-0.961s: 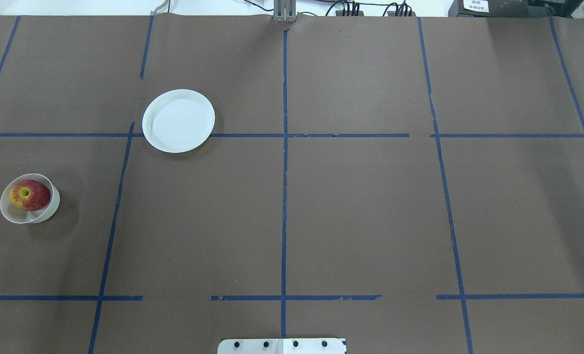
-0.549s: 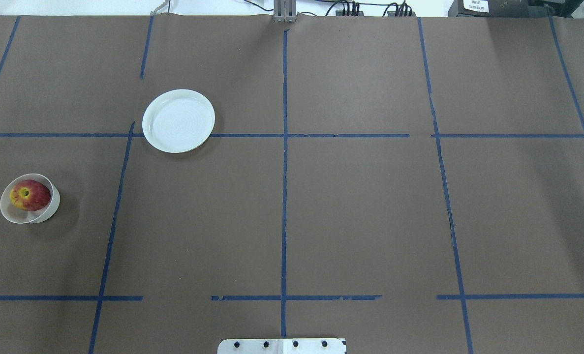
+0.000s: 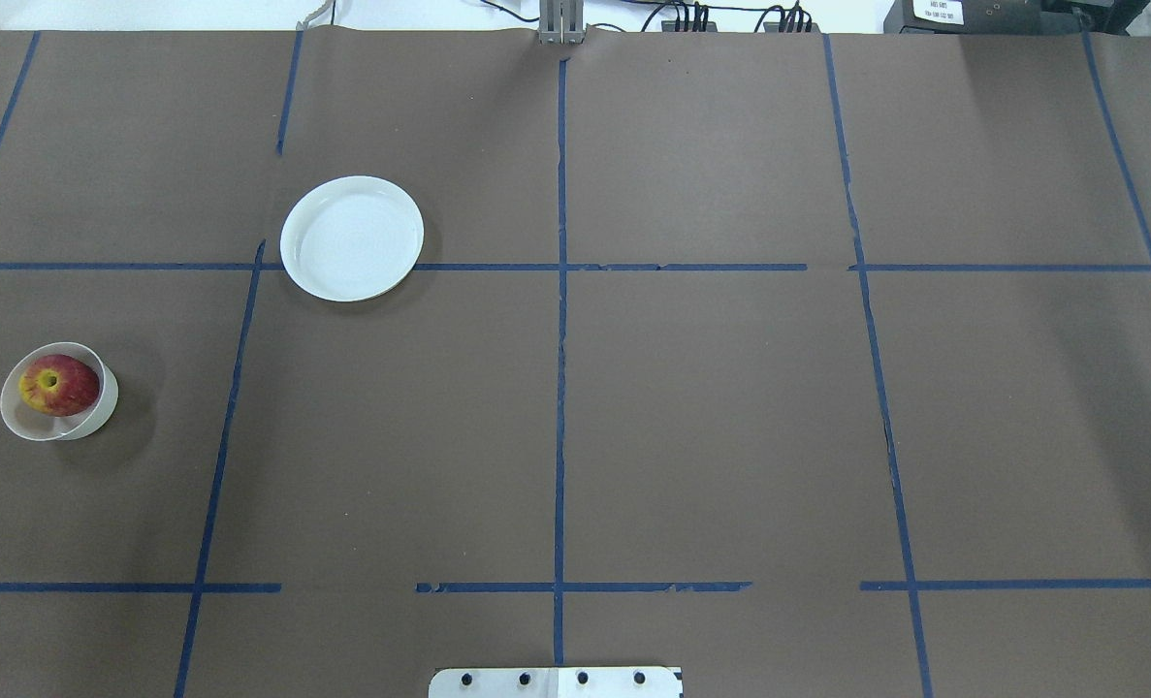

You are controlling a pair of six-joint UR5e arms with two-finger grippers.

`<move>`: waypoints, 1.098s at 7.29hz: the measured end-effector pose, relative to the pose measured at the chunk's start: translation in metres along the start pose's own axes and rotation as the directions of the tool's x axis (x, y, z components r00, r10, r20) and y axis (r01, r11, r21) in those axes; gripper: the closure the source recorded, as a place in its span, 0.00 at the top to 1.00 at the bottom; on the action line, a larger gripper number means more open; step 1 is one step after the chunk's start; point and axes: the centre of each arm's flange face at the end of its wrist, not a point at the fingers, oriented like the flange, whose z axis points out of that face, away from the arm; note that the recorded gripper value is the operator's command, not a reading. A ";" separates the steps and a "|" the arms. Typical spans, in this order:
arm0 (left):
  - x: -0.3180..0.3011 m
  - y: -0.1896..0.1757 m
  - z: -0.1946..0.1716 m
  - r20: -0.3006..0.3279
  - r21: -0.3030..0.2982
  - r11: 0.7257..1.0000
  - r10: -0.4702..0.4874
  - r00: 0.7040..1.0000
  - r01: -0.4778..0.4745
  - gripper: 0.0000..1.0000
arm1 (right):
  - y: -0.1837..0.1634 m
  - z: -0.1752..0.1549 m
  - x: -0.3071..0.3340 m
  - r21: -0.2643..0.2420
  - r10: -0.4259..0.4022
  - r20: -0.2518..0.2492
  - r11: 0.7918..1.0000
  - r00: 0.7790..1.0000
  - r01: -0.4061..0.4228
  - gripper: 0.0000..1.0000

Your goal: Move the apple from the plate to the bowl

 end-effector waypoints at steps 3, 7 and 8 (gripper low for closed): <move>-0.001 0.000 -0.001 0.019 0.001 1.000 0.003 1.000 -0.003 1.00 | 0.000 0.000 0.000 0.000 0.000 0.000 1.000 1.000 0.000 1.00; -0.005 0.001 0.002 0.018 -0.003 1.000 0.000 1.000 0.000 1.00 | 0.000 0.000 0.000 0.000 0.000 0.000 1.000 1.000 0.000 1.00; -0.006 0.002 0.002 0.018 -0.003 1.000 0.000 1.000 0.000 1.00 | 0.000 0.000 0.000 0.000 0.000 0.000 1.000 1.000 0.000 1.00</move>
